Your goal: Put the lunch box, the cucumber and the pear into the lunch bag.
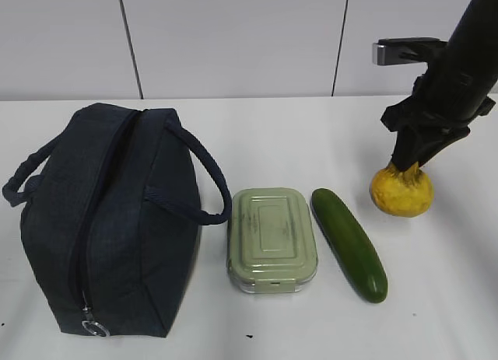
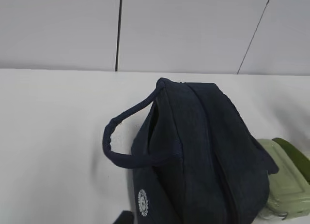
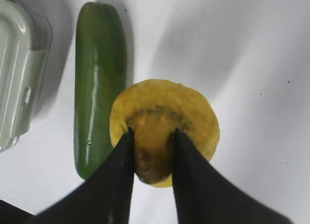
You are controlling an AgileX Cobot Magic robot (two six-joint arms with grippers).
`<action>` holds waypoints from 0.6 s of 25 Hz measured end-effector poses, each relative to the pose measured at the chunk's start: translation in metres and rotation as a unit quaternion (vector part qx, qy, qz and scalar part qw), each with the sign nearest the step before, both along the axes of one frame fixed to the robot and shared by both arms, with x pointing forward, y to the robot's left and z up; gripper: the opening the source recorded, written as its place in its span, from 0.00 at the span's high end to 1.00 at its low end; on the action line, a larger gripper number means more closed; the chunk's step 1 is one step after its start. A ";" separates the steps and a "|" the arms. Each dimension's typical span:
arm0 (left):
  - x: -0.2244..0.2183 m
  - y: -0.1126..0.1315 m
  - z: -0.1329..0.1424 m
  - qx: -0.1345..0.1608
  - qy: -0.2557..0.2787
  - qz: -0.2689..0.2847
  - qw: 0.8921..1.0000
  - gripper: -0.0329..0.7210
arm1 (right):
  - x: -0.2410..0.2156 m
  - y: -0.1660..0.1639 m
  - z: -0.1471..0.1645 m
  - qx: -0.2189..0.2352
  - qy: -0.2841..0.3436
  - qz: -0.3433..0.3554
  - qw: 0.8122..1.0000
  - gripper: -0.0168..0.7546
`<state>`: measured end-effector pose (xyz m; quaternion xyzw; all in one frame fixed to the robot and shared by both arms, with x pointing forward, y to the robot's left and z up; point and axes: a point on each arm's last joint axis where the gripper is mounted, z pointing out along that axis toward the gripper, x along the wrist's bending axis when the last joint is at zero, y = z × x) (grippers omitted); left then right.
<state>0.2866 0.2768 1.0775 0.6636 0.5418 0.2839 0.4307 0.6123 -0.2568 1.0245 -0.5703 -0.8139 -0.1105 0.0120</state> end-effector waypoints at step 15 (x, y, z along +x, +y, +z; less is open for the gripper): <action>0.094 -0.021 -0.028 -0.076 0.134 -0.102 0.983 0.43 | 0.009 0.026 0.061 0.157 -0.078 0.015 0.984 0.74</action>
